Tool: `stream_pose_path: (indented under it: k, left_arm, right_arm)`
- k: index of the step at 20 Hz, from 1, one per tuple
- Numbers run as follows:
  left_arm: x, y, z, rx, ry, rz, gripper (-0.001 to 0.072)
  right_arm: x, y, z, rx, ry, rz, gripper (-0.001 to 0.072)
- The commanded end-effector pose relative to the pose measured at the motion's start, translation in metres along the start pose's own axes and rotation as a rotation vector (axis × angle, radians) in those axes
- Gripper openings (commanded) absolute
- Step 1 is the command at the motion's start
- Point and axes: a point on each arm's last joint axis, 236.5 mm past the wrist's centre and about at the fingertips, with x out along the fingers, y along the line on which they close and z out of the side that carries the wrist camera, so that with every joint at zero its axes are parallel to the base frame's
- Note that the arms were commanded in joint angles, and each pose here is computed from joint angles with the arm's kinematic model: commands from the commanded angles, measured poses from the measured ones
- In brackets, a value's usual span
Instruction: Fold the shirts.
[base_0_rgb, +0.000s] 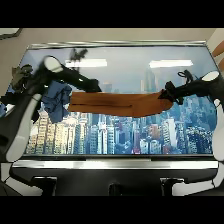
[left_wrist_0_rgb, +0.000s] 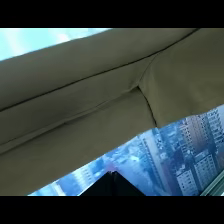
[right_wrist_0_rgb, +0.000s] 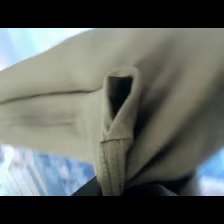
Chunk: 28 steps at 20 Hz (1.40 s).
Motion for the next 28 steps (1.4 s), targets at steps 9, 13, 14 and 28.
stream_pose_path:
  k: [9,13,14,28]
  left_arm:
    - [0.181,-0.099,-0.076,-0.285,0.236,-0.335,0.0028]
    - [0.21,-0.158,-0.128,-0.228,0.344,-0.367,0.0028]
    - [0.216,-0.171,-0.129,-0.247,0.329,-0.38,0.0028]
    - [-0.14,0.055,0.051,-0.077,-0.323,0.224,0.0027]
  right_arm:
    - [-0.127,0.095,-0.12,-0.181,-0.109,-0.103,0.0037]
    - [-0.139,0.097,-0.139,-0.185,-0.097,-0.112,0.0038]
    - [-0.14,0.097,-0.141,-0.186,-0.097,-0.113,0.0038]
    - [0.043,0.179,-0.102,-0.162,0.076,0.133,0.0038]
